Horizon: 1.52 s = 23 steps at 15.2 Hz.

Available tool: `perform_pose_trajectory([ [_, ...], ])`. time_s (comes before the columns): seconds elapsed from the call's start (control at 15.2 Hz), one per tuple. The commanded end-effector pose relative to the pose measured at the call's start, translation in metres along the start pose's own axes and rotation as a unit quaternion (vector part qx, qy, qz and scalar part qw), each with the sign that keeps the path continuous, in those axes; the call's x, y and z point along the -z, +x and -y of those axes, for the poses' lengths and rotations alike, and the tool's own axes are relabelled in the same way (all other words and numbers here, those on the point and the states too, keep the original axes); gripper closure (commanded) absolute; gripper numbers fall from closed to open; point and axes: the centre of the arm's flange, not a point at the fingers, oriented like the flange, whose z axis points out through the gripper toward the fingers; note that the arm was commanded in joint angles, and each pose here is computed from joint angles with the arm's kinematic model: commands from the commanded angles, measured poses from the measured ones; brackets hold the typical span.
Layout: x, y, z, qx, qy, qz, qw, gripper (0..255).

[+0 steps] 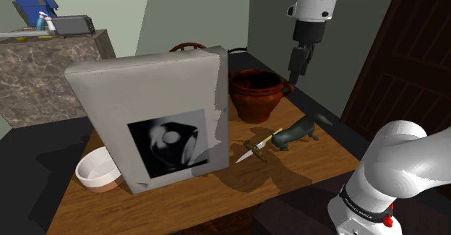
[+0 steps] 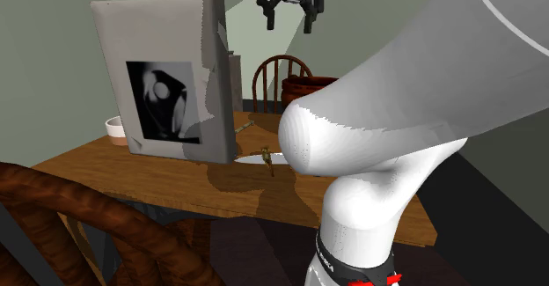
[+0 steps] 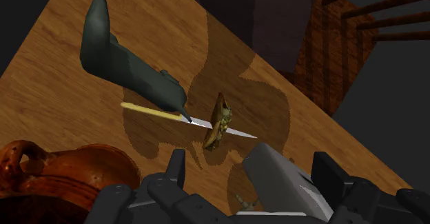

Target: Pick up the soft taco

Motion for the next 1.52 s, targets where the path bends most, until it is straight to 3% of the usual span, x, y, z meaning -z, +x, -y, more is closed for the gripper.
perform_pose_trajectory([
  [0.0,0.0,0.0,0.0,0.0,0.0,0.0,1.0,0],
  [0.73,-0.139,0.044,0.027,-0.048,-0.052,-0.003,0.9975,0],
  [1.45,-0.279,0.09,0.035,-0.095,-0.103,-0.007,0.9901,0],
])
